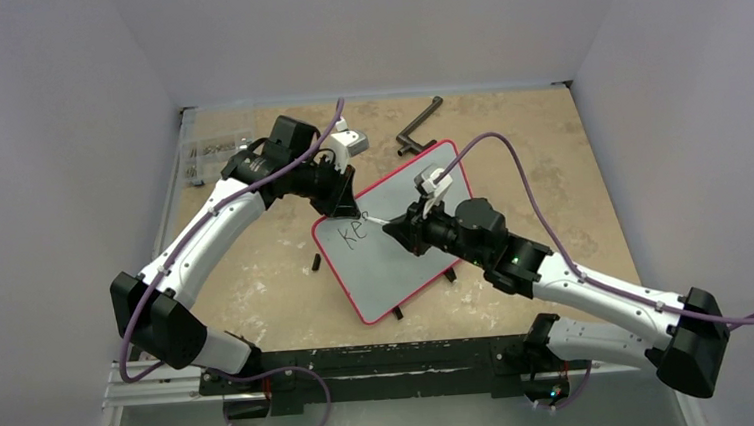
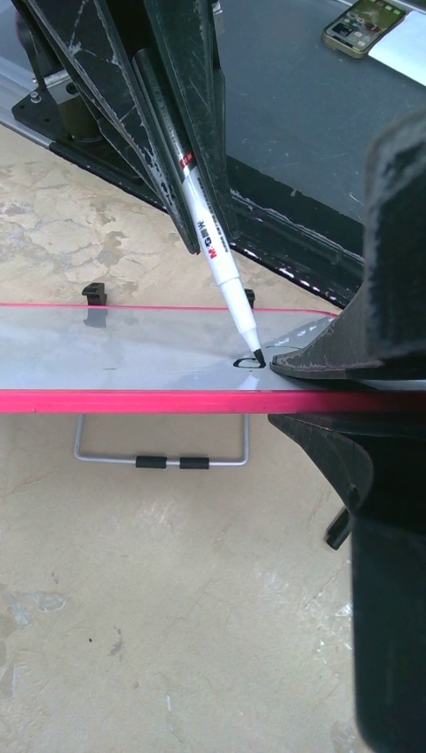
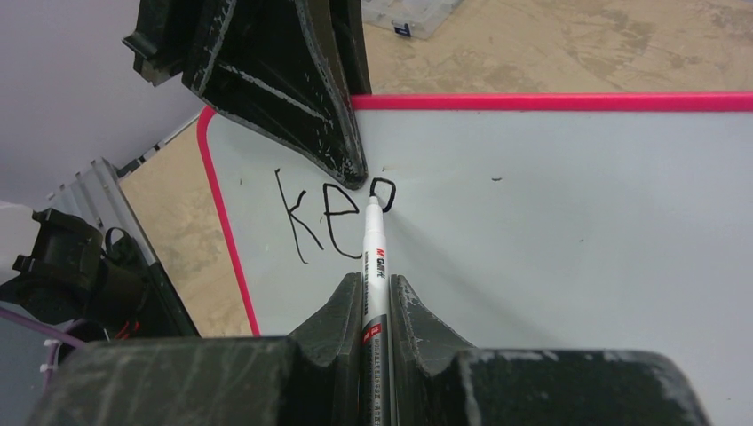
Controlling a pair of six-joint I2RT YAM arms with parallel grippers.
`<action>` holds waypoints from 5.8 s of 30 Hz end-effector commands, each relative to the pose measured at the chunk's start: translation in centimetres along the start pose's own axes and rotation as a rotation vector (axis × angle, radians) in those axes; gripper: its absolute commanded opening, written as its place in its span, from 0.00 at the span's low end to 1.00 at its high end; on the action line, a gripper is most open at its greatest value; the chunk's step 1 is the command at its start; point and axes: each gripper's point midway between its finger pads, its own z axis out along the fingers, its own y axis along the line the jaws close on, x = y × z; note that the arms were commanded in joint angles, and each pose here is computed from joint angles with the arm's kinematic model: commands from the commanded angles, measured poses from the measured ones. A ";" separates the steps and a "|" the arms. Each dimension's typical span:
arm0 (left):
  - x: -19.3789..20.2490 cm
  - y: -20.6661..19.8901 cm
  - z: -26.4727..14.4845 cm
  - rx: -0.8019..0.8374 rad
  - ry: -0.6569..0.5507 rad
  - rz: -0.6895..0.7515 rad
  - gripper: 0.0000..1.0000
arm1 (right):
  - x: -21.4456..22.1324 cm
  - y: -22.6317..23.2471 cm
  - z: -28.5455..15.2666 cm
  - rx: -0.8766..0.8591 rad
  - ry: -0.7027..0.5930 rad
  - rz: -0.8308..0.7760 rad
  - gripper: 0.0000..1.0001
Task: Write a sentence on the whiteboard
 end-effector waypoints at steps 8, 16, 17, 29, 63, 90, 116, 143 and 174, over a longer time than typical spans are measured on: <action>4.0 4.1 0.0 -0.202 0.159 0.089 0.00 | 3.4 -1.3 -1.2 0.033 0.072 0.020 0.00; 3.9 4.1 -0.2 -0.203 0.154 0.094 0.00 | 0.4 -1.9 -2.1 0.091 0.015 -0.011 0.00; 3.9 4.0 -0.2 -0.203 0.153 0.094 0.00 | -0.1 -1.8 -2.2 0.088 0.004 -0.015 0.00; 4.0 4.1 -0.2 -0.204 0.154 0.095 0.00 | -5.0 -0.8 -2.3 0.079 -0.129 0.002 0.00; 3.9 3.8 -0.3 -0.198 0.145 0.094 0.00 | 5.5 -3.1 -2.5 0.123 0.080 0.076 0.00; 3.8 3.8 -0.3 -0.196 0.140 0.096 0.00 | -3.0 -0.5 -1.5 0.052 -0.070 0.050 0.00; 3.8 3.7 -0.4 -0.193 0.141 0.097 0.00 | -1.7 -4.1 -1.1 0.242 -0.042 0.030 0.00; 3.9 3.7 -0.4 -0.199 0.142 0.094 0.00 | -0.1 -1.0 -1.0 0.061 -0.009 0.086 0.00; 3.3 3.2 -1.1 -0.233 0.136 0.089 0.00 | -1.3 -4.2 -5.1 0.238 -0.054 0.032 0.00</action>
